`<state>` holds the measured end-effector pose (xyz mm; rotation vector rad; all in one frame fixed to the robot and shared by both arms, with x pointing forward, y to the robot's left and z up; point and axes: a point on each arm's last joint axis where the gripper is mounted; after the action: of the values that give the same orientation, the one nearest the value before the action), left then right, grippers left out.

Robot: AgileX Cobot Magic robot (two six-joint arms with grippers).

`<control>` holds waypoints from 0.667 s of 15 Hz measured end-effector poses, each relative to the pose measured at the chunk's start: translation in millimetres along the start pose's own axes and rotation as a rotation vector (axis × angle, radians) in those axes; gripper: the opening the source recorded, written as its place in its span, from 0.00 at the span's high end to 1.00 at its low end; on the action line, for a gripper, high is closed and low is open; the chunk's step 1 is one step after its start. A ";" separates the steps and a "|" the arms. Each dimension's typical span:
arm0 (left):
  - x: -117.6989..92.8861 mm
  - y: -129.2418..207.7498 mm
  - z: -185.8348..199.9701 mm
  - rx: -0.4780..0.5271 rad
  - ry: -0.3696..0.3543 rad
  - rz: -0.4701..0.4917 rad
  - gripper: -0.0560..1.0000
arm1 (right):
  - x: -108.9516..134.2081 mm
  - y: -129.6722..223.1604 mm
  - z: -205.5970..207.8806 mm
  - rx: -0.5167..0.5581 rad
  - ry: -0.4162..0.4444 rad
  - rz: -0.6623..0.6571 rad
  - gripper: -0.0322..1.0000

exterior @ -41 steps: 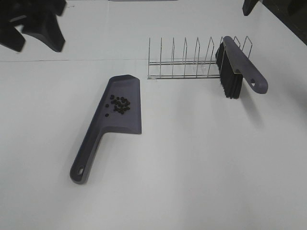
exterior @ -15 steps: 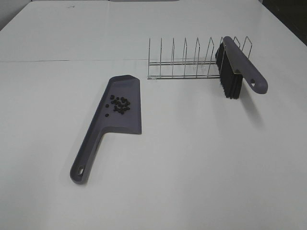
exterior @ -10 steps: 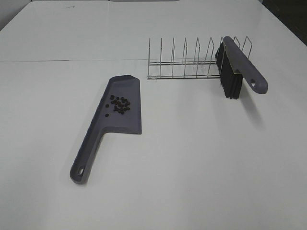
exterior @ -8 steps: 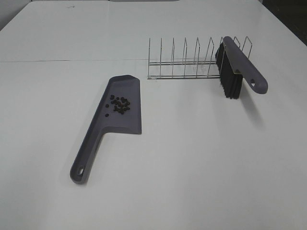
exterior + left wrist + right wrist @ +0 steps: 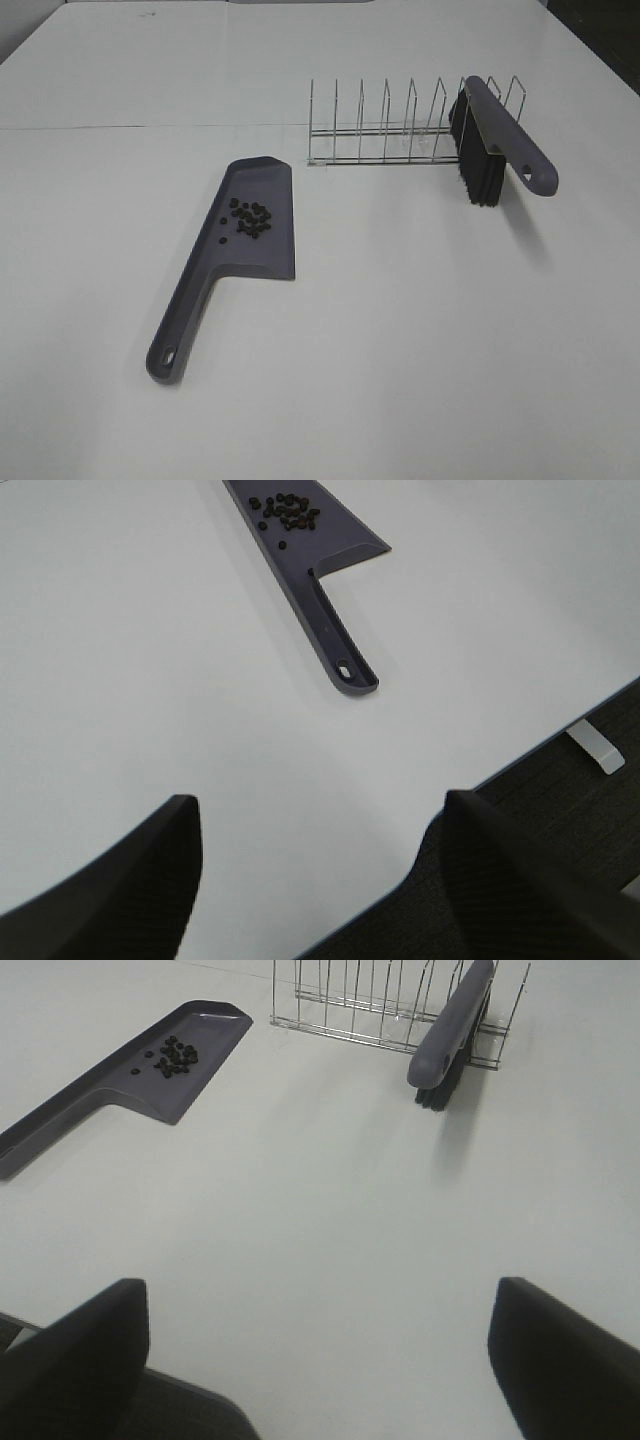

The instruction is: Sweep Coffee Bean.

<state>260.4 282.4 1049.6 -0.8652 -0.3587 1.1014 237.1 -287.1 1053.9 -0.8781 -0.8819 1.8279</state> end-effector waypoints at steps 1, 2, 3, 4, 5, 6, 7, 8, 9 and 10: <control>0.0 0.0 0.0 0.000 0.000 0.000 0.36 | 0.0 0.0 0.0 0.000 0.000 0.000 0.21; 0.0 0.0 0.0 0.000 0.000 0.000 0.36 | 0.0 0.0 0.0 0.000 0.000 0.000 0.21; 0.0 0.0 0.0 0.000 0.000 0.000 0.36 | 0.0 0.0 0.0 0.000 0.000 0.000 0.21; 0.0 0.0 0.0 0.000 0.000 0.000 0.36 | 0.0 0.0 0.0 0.000 0.000 0.000 0.21; 0.0 0.0 0.0 0.000 0.000 0.000 0.36 | 0.0 0.0 0.0 0.000 0.000 0.000 0.21; 0.1 0.0 0.0 0.000 -0.002 0.001 0.36 | 0.0 0.0 0.0 0.000 0.000 0.000 0.21; 0.7 -0.2 0.0 -0.004 -0.020 0.017 0.36 | 0.0 0.0 0.0 0.000 0.000 0.000 0.21; 2.0 -0.1 0.6 -0.017 -0.058 0.047 0.36 | 0.0 0.0 0.0 0.001 0.003 -0.001 0.21; 3.7 0.5 2.1 -0.040 -0.112 0.091 0.36 | -0.1 -0.1 -0.2 0.003 0.014 -0.009 0.21; 4.8 1.7 4.7 -0.069 -0.161 0.129 0.36 | -0.1 -0.1 -0.3 0.005 0.021 -0.013 0.21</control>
<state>258.4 288.9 1050.5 -0.8727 -0.4820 1.2889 237.4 -287.1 1053.9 -0.8848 -0.8676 1.8055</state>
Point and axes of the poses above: a point on each arm's last joint axis where the gripper is mounted, z pointing back along that axis away from the gripper, x along the wrist's bending axis when the last joint is at zero, y = z × x, and after that the axes turned 10 degrees about z, right-handed
